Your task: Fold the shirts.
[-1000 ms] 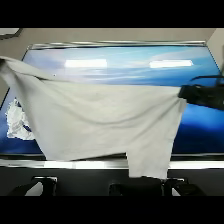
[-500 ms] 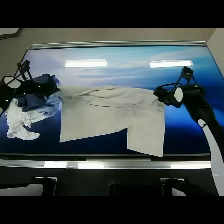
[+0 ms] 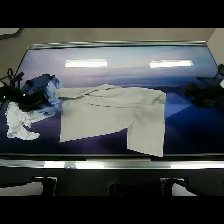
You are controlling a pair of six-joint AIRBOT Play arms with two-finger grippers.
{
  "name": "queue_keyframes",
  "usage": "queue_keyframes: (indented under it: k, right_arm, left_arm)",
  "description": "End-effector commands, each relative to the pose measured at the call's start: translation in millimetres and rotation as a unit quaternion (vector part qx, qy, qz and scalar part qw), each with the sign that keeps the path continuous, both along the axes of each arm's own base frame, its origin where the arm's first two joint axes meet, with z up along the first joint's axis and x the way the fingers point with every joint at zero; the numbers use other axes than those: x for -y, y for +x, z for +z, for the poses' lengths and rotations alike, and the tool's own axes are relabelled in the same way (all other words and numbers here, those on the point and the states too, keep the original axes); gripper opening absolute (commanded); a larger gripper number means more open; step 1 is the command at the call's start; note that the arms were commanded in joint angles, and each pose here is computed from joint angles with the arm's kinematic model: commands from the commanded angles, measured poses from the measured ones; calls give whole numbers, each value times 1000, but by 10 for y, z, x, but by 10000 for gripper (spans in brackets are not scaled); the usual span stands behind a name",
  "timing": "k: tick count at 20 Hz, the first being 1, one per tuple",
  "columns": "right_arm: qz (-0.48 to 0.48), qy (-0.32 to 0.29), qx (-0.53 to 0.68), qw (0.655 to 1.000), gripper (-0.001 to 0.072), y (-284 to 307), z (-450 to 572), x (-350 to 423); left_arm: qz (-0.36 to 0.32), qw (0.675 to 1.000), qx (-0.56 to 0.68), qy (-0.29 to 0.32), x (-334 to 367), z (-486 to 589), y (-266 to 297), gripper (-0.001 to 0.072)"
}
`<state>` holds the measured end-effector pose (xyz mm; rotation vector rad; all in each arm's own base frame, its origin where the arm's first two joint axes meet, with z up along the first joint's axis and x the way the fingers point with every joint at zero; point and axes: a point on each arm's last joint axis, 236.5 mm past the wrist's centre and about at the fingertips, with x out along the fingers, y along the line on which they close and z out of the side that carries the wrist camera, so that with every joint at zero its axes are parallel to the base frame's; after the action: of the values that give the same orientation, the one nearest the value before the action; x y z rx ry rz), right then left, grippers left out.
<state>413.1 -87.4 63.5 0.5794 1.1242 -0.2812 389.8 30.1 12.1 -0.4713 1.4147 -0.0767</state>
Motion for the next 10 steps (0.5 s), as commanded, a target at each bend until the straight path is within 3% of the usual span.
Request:
queue_keyframes:
  k: [1,4,9,10]
  right_arm:
    - [75,54,-108,990,532,-677,-253,32]
    - [79,70,-132,986,559,-805,-471,-45]
    - [78,76,-133,985,557,-829,-645,-78]
    - [80,77,-137,984,557,-837,-684,-83]
  left_arm:
    - [-9,991,-128,-35,68,-456,-975,605]
    - [-17,983,-161,-84,391,-906,-1428,603]
    - [22,984,-124,-130,646,-1091,-1312,594]
    - [21,983,-126,-131,673,-1110,-1313,520]
